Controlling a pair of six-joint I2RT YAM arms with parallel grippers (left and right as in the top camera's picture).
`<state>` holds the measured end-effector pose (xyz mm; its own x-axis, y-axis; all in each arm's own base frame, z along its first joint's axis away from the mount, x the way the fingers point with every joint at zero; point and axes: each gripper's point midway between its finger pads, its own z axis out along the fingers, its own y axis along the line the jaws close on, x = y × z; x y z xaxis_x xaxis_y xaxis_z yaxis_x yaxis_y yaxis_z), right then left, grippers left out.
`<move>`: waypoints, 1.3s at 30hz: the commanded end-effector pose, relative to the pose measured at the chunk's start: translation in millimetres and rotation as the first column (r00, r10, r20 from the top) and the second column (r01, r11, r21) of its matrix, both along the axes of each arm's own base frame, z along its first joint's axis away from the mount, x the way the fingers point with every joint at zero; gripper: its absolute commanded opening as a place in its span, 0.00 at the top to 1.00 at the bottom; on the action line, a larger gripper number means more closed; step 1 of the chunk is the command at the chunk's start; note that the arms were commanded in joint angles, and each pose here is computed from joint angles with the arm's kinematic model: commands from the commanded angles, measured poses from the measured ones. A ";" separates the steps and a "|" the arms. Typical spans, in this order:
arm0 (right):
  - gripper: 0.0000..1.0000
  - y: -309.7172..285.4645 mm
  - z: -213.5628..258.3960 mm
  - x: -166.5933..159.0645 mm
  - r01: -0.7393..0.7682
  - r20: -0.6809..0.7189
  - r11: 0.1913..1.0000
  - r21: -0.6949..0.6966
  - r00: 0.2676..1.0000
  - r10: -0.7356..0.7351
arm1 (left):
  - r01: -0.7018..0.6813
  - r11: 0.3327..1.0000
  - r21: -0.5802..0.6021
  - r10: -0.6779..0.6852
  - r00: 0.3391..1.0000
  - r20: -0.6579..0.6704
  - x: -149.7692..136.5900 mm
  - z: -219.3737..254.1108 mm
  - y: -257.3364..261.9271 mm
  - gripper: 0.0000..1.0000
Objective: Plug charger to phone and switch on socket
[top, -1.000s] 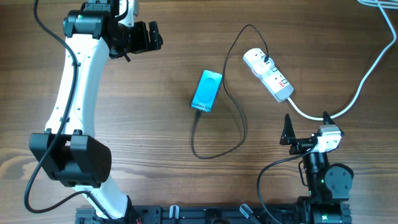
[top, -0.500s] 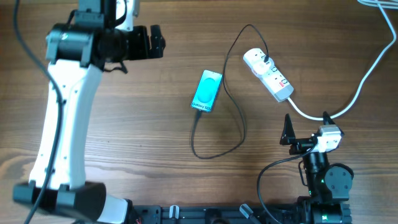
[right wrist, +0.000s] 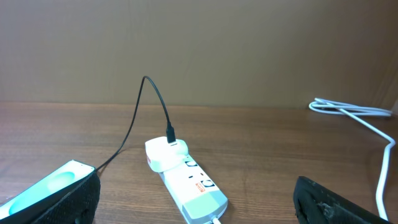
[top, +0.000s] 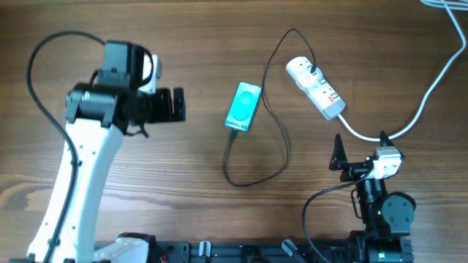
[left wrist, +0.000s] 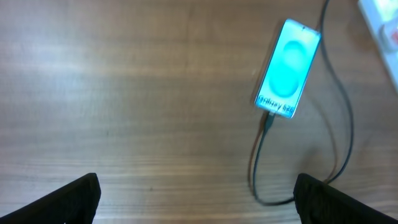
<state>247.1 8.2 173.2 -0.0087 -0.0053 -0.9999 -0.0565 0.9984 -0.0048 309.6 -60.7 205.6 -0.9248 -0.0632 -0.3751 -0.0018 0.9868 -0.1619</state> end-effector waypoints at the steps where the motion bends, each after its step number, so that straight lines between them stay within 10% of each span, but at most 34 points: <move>1: 0.00 -0.9 2.1 -0.5 0.008 0.012 1.000 -0.002 1.000 -0.008 | -0.002 1.000 0.002 0.002 0.998 0.061 -15.9 12.3 7.9 0.00; 23: 0.00 -0.9 2.1 -0.5 0.008 0.012 1.000 -0.002 1.000 -0.008 | -0.008 0.997 -0.079 0.043 0.894 0.446 -52.1 -39.8 17.8 0.00; 39: 0.00 -0.9 2.1 -0.5 0.008 0.012 1.000 -0.002 1.000 -0.008 | 0.066 0.990 -0.121 0.044 0.682 0.730 -57.5 -43.8 11.3 0.00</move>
